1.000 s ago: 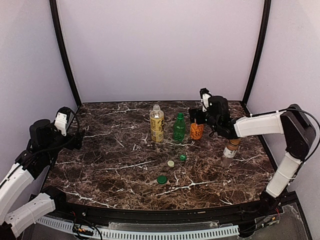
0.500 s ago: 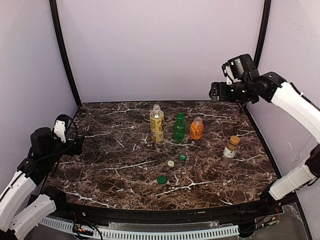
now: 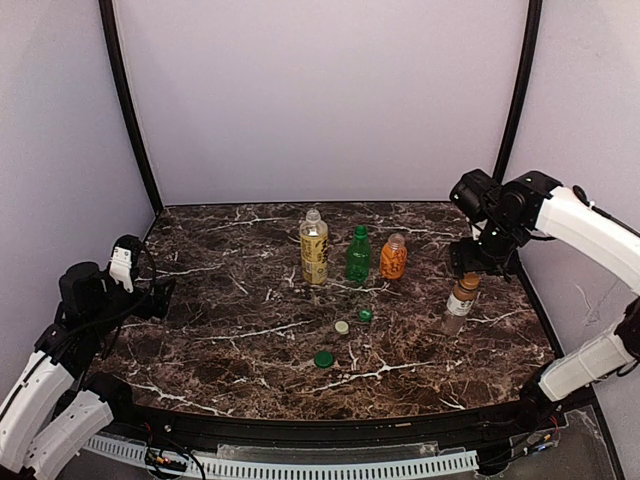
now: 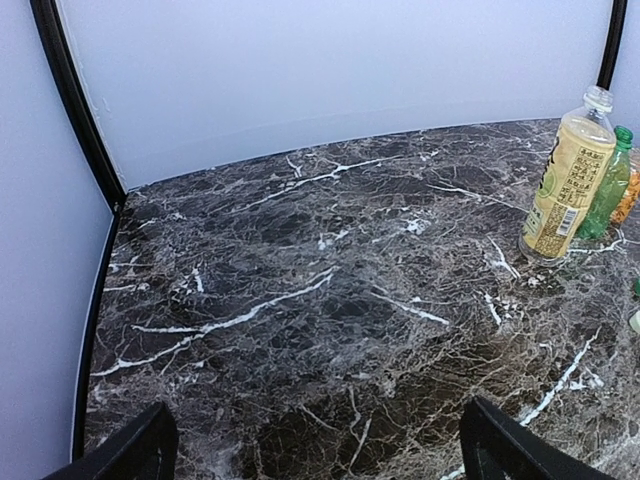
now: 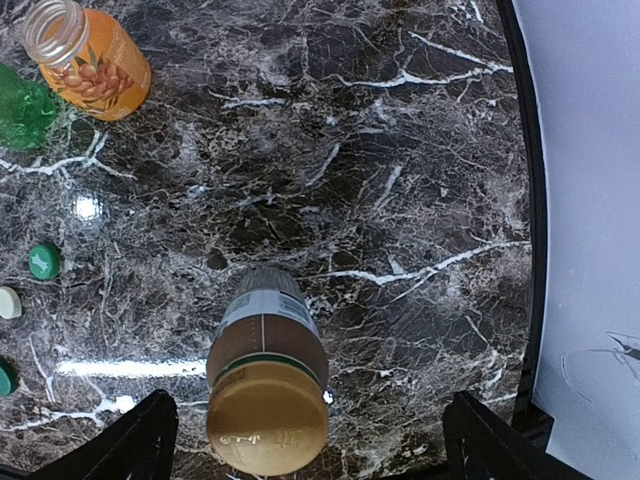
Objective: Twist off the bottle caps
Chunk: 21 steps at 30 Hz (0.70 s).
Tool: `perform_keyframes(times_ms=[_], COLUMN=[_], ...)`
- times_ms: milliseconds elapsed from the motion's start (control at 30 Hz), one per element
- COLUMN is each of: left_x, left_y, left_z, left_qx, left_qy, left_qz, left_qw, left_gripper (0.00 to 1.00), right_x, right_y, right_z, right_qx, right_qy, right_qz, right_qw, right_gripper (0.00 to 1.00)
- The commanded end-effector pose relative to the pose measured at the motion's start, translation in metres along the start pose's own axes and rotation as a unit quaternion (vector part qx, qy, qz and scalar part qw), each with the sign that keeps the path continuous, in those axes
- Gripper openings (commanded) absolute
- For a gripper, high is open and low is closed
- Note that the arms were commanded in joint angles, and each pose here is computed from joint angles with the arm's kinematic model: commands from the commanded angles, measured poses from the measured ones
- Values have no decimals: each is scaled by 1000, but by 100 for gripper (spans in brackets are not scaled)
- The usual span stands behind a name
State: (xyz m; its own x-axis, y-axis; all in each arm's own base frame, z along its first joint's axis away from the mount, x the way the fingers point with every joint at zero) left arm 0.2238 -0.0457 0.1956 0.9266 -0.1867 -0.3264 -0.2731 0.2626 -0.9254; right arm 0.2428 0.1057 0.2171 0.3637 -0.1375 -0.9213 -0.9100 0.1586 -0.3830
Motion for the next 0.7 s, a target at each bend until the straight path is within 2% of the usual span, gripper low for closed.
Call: perform_keyframes(times_ms=[0,200,433,667], left_x=[0,0,0,0], left_y=[5,4,3,1], left_z=[-5,-4,-3,-3], left_qx=[2,5,10,17], left_qy=[19,18,17,15], left_qz=[4,4,4,2], left_qw=[1000,1000,1000,1000], left_gripper=[99,99,99,99], right_x=[0,11,22,24], right_y=[4,0,-1,4], right_z=[-7,8,9,10], right_qx=[14,11,6,7], right_qy=[4,-47,-36,-43], right_qz=[-1,-3,7,16], right_qw=[1000,999,999,999], right_gripper=[87,70,45,43])
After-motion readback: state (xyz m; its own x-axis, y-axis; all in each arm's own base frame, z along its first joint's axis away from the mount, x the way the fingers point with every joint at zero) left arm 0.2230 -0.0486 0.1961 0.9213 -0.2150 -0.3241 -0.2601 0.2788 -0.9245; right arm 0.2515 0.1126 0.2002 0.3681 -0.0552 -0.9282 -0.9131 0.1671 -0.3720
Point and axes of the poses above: each gripper's point midway between its finger pads, its own x axis out along the fingers, its own z axis along the line the jaws close on, y = z × x, the point moved 3 cm from there along -x, back along the fingers, and after that the axes turned 9 degrees about x, right-handed, at the moved point
